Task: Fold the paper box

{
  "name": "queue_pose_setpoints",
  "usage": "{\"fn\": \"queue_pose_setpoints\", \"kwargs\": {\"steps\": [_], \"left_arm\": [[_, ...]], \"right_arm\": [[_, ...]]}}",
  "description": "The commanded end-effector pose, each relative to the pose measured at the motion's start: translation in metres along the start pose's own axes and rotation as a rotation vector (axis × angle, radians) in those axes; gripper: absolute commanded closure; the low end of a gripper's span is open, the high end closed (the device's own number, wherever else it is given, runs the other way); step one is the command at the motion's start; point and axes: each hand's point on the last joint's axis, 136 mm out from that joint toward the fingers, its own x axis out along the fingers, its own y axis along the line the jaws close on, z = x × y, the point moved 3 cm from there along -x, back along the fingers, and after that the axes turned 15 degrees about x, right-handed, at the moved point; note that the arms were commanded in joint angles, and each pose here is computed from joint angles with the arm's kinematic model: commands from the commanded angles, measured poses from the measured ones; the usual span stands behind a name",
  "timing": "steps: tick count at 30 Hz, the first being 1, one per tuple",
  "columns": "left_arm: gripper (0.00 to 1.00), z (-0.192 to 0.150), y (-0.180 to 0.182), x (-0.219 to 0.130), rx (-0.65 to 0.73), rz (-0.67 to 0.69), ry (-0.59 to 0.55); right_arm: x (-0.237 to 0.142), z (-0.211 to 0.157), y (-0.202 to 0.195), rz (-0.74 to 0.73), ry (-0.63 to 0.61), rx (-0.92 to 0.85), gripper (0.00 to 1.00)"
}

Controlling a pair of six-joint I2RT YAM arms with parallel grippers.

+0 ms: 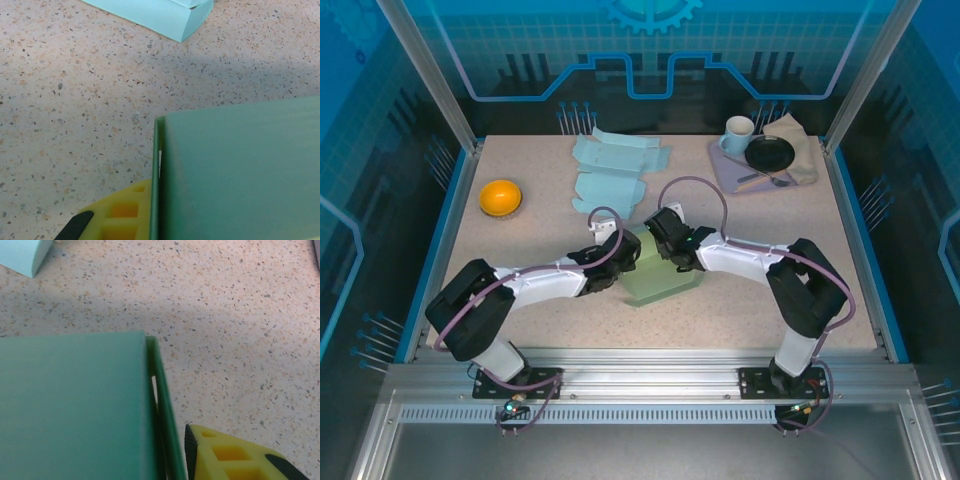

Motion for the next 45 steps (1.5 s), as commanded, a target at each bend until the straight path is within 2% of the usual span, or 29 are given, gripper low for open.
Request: {"fn": "queue_pose_setpoints", "kwargs": {"steps": [1,11,17,19,20,23,29,32,34,37,40,45], "left_arm": [[1.00,0.004,0.033,-0.009,-0.016,0.164,-0.012],[1.00,0.001,0.035,-0.006,-0.003,0.191,0.013],[1.00,0.001,0.034,-0.002,0.015,0.219,0.031],[1.00,0.000,0.034,0.000,0.019,0.223,0.035],[1.00,0.000,0.034,0.001,0.022,0.226,0.038],[1.00,0.000,0.032,0.004,0.032,0.231,0.045],[1.00,-0.002,0.029,0.011,0.054,0.249,0.071],[1.00,-0.002,0.029,0.013,0.058,0.255,0.076],[1.00,-0.002,0.029,0.014,0.060,0.256,0.076],[1.00,-0.002,0.028,0.015,0.063,0.253,0.077],[1.00,-0.001,0.027,0.013,0.060,0.245,0.075],[1.00,0.001,0.025,0.011,0.071,0.229,0.074]], "right_arm": [[0.008,-0.007,-0.065,-0.232,0.008,-0.013,0.68],[0.004,-0.009,-0.115,-0.363,0.029,0.046,0.69],[0.004,-0.008,-0.121,-0.393,0.034,0.048,0.69],[0.005,-0.006,-0.111,-0.337,0.030,0.050,0.68],[0.006,-0.006,-0.102,-0.266,0.025,0.053,0.64],[-0.006,0.007,-0.066,0.031,-0.010,0.110,0.50],[-0.035,-0.007,-0.037,0.313,0.068,0.054,0.37],[-0.056,-0.013,-0.030,0.426,0.064,0.013,0.32],[-0.069,-0.013,-0.029,0.474,0.055,0.009,0.31],[-0.077,-0.009,-0.032,0.467,0.034,-0.004,0.32],[-0.068,-0.008,-0.024,0.459,0.038,-0.082,0.33],[-0.036,-0.004,-0.012,0.538,0.056,-0.168,0.38]]}}
